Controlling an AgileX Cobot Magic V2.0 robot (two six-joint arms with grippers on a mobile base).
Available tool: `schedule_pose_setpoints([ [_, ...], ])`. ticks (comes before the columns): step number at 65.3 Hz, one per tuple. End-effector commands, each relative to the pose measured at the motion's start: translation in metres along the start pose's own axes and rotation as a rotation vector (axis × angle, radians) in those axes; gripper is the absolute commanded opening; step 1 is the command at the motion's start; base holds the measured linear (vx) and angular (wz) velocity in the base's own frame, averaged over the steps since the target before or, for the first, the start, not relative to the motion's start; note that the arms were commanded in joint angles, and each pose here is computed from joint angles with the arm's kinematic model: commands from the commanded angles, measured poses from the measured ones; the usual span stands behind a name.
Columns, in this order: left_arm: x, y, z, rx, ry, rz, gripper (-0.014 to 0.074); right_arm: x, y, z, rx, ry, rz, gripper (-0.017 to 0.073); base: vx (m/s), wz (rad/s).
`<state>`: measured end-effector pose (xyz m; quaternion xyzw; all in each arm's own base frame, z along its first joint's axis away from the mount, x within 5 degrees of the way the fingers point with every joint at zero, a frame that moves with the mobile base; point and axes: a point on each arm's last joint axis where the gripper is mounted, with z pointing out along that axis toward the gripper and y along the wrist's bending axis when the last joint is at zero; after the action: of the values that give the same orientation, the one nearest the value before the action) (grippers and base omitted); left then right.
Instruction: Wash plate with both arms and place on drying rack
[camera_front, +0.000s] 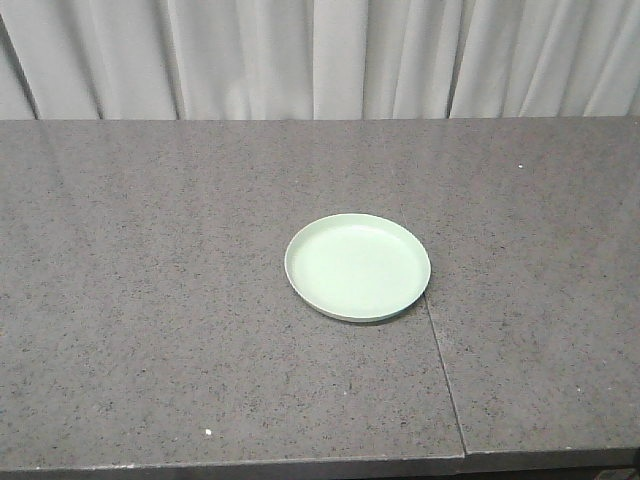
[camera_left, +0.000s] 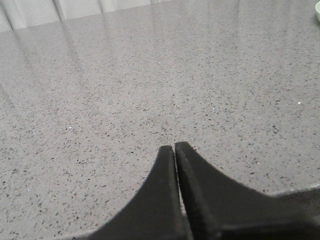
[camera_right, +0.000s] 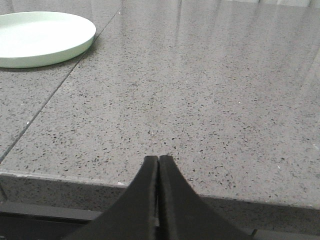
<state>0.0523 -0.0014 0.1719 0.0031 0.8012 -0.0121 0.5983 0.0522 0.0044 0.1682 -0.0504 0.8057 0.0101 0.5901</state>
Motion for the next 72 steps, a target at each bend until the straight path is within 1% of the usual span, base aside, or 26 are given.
schedule_pose_setpoints([
  [1,-0.0168,-0.0009,-0.0047,0.012,-0.108,-0.011,-0.0006,-0.008,-0.0009,-0.0009,0.011,-0.072,-0.002,-0.0004,0.0,0.0],
  [72,-0.0168,-0.0009,-0.0047,0.012,-0.108,-0.011,-0.0006,-0.008,-0.0009,-0.0009,0.012,-0.072,-0.005,-0.0004,0.0,0.0],
])
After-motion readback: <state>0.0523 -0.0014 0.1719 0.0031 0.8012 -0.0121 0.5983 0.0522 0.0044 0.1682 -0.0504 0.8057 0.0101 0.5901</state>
